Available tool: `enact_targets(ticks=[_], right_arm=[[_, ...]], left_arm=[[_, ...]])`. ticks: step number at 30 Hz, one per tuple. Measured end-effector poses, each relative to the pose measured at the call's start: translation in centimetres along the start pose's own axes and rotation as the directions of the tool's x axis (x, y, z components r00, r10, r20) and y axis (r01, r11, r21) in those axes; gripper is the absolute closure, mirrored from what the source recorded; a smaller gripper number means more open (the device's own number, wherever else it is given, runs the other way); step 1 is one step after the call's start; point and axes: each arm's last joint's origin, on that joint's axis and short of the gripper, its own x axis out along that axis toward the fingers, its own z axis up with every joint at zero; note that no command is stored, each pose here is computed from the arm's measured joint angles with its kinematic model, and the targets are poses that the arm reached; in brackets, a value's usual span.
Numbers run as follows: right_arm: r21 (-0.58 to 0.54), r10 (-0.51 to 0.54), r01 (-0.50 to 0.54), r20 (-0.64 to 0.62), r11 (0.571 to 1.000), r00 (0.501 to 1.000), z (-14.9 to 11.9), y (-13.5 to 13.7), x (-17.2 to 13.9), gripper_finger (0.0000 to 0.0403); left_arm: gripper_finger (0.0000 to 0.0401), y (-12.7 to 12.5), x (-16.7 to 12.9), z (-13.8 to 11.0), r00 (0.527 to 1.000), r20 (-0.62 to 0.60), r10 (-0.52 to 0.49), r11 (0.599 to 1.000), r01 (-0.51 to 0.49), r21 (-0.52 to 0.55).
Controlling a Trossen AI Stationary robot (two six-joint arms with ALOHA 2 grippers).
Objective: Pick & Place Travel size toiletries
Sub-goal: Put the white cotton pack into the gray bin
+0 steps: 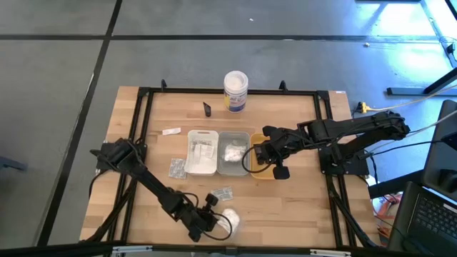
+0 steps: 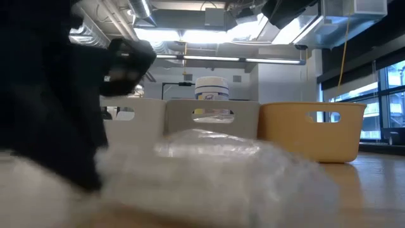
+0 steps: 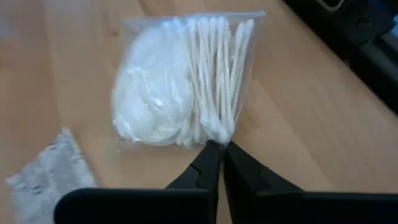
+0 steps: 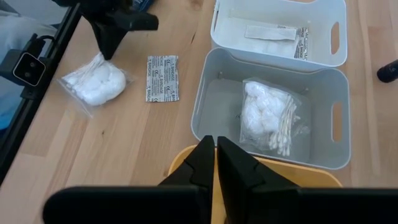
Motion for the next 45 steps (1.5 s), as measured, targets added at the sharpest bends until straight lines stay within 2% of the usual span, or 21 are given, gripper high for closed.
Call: enact_targets(ticks=[3,10,17,24,27,31,34,40,45], right_arm=[[0.004,0.0,0.0,0.0,1.0,1.0,0.0,0.0,0.0,0.0381],[0.008,0.0,0.0,0.0,1.0,1.0,0.0,0.0,0.0,0.0381],[0.008,0.0,0.0,0.0,1.0,1.0,0.0,0.0,0.0,0.0381],[0.009,0.0,0.0,-0.001,1.0,1.0,0.0,0.0,0.0,0.0381],[0.01,0.0,0.0,-0.001,1.0,1.0,0.0,0.0,0.0,0.0381],[0.007,0.0,0.0,-0.001,1.0,1.0,0.0,0.0,0.0,0.0381],[0.0,0.0,0.0,-0.001,1.0,1.0,0.0,0.0,0.0,0.0381],[0.0,0.0,0.0,-0.001,1.0,1.0,0.0,0.0,0.0,0.0381],[0.0,0.0,0.0,-0.001,1.0,1.0,0.0,0.0,0.0,0.0381]], left_arm=[[0.0394,0.5,-1.3,0.8,0.999,0.019,0.029,1.0,-0.028,-0.014],[0.0395,2.3,-4.7,2.2,0.98,0.019,0.196,0.98,-0.196,0.014],[0.0395,5.4,-7.7,3.3,0.903,0.029,0.43,0.898,-0.43,0.096],[0.0395,10.2,-8.3,3.4,0.85,-0.028,0.526,0.849,-0.523,0.075],[0.0395,12.1,-7.8,3.0,0.853,-0.066,0.517,0.856,-0.515,0.045],[0.0394,14.3,-7.3,2.5,0.893,-0.097,0.44,0.892,-0.447,-0.063],[0.0394,15.5,-7.1,2.1,0.901,-0.122,0.416,0.895,-0.43,-0.118],[0.0395,17.0,-6.9,1.0,0.889,-0.191,0.415,0.874,-0.448,-0.187],[0.0395,17.3,-6.3,0.2,0.919,-0.212,0.333,0.891,-0.38,-0.249]])
